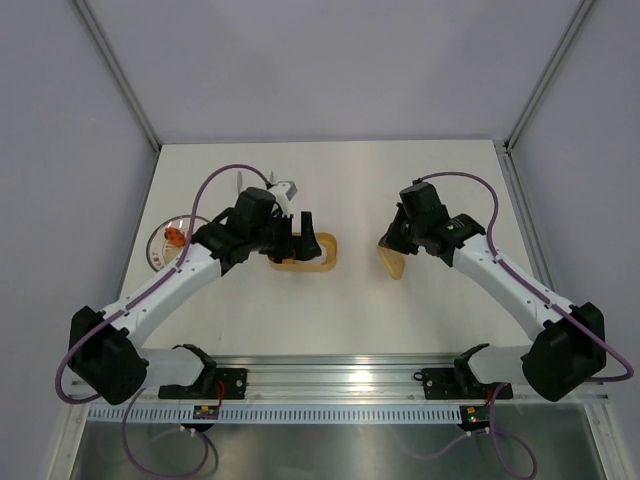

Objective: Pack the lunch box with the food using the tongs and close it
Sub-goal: Pick up the box lid from the center of the board, then close the box lid on the packing box.

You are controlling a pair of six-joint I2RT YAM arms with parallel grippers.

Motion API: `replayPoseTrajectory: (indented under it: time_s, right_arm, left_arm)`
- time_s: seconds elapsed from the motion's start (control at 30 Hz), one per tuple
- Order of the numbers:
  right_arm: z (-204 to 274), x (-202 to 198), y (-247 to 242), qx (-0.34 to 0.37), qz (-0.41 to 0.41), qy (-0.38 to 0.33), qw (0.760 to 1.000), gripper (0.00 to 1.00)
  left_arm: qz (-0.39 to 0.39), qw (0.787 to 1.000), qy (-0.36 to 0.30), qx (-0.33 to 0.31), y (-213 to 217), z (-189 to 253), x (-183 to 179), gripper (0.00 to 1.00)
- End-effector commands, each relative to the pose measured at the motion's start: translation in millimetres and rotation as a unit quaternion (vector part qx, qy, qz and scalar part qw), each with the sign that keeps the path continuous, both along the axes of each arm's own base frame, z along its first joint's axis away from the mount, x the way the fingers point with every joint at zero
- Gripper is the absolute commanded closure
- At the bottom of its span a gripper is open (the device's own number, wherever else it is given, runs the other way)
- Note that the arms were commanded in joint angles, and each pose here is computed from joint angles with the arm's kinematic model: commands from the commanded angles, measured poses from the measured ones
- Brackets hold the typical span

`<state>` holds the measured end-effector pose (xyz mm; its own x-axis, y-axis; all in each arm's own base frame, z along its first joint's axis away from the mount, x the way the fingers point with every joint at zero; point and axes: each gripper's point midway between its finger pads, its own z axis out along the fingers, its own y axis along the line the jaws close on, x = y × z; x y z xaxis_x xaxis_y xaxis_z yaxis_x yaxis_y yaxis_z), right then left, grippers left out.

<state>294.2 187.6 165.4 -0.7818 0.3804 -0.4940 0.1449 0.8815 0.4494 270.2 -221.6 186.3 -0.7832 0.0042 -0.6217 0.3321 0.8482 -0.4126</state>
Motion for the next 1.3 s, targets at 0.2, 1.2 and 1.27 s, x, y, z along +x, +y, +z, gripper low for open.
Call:
replayPoseTrajectory:
  time_s: [0.2, 1.2, 1.27]
  right_arm:
    - [29.5, 8.0, 28.5, 0.113, -0.039, -0.003, 0.993, 1.00]
    - [9.2, 13.1, 53.0, 0.164, -0.039, 0.036, 0.985, 1.00]
    - [8.4, 14.1, 54.4, 0.168, -0.042, 0.039, 0.984, 1.00]
  left_arm:
    - [-0.071, 0.990, -0.009, -0.124, -95.4, 8.6, -20.1, 0.01]
    - [-0.070, 0.978, 0.059, -0.187, -160.6, -24.4, -28.9, 0.03]
    - [-0.067, 0.978, 0.061, -0.189, -162.7, -28.3, -27.6, 0.07]
